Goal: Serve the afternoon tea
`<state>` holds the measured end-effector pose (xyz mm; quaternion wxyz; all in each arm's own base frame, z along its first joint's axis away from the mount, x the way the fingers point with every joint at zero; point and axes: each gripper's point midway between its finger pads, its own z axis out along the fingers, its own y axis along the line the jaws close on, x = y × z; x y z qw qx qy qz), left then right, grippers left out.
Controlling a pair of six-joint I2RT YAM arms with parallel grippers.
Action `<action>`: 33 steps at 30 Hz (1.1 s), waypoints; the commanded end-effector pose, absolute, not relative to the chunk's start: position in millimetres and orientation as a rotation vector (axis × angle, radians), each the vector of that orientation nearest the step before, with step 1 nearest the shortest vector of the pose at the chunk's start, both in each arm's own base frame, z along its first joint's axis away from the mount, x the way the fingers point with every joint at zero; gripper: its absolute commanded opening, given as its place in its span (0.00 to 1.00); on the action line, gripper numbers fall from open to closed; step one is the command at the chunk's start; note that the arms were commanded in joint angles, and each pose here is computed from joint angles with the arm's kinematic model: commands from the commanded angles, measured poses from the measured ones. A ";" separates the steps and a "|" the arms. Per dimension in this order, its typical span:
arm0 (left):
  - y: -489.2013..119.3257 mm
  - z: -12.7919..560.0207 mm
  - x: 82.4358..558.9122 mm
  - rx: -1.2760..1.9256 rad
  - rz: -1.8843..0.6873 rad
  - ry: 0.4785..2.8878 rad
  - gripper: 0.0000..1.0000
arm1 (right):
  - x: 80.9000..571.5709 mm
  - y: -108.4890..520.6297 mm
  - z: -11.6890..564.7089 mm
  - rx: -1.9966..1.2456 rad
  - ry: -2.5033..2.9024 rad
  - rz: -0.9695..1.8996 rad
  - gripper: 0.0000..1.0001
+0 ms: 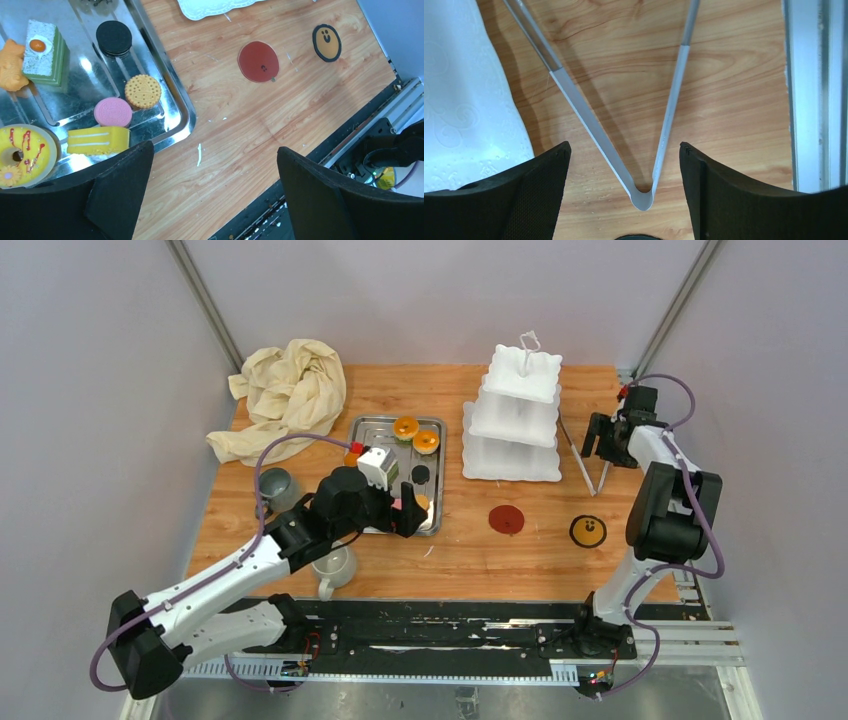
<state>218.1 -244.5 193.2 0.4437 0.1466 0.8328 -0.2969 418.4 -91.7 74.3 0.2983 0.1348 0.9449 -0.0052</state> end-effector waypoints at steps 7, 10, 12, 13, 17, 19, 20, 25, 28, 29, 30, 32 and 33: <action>-266.8 212.7 216.6 0.364 -0.879 2.023 0.98 | 418.9 -84.2 52.7 0.241 2.573 0.083 0.80; -268.5 210.7 216.2 0.367 -0.885 2.030 0.98 | 417.2 -86.8 53.9 0.247 2.566 0.060 0.80; -267.9 210.0 217.5 0.365 -0.877 2.030 0.98 | 417.2 -88.1 56.2 0.252 2.550 0.049 0.81; -267.5 210.5 218.2 0.365 -0.871 2.027 0.98 | 416.8 -89.1 56.4 0.253 2.548 0.041 0.81; -266.8 211.4 217.7 0.379 -0.867 2.018 0.98 | 416.8 -93.7 53.1 0.251 2.563 0.008 0.81; -267.1 210.7 216.4 0.382 -0.873 2.017 0.98 | 415.7 -96.0 51.9 0.259 2.567 -0.010 0.81; -266.7 210.1 216.5 0.382 -0.871 2.018 0.98 | 414.3 -97.5 51.0 0.264 2.570 -0.026 0.81; -266.2 208.1 216.5 0.397 -0.861 2.019 0.98 | 414.0 -99.4 46.9 0.257 2.577 -0.040 0.82; -267.8 209.0 215.5 0.416 -0.864 2.019 0.98 | 417.5 -97.2 40.0 0.244 2.593 -0.015 0.82; -267.9 209.3 215.6 0.421 -0.864 2.019 0.98 | 418.5 -95.9 37.0 0.239 2.600 -0.002 0.82; -267.9 209.2 215.6 0.425 -0.862 2.019 0.98 | 419.7 -94.2 34.0 0.233 2.605 0.014 0.82; -267.9 209.0 216.0 0.427 -0.859 2.018 0.98 | 422.7 -90.4 30.0 0.224 2.612 0.042 0.82; -268.1 207.9 215.6 0.429 -0.859 2.021 0.98 | 423.7 -88.4 27.5 0.217 2.616 0.055 0.82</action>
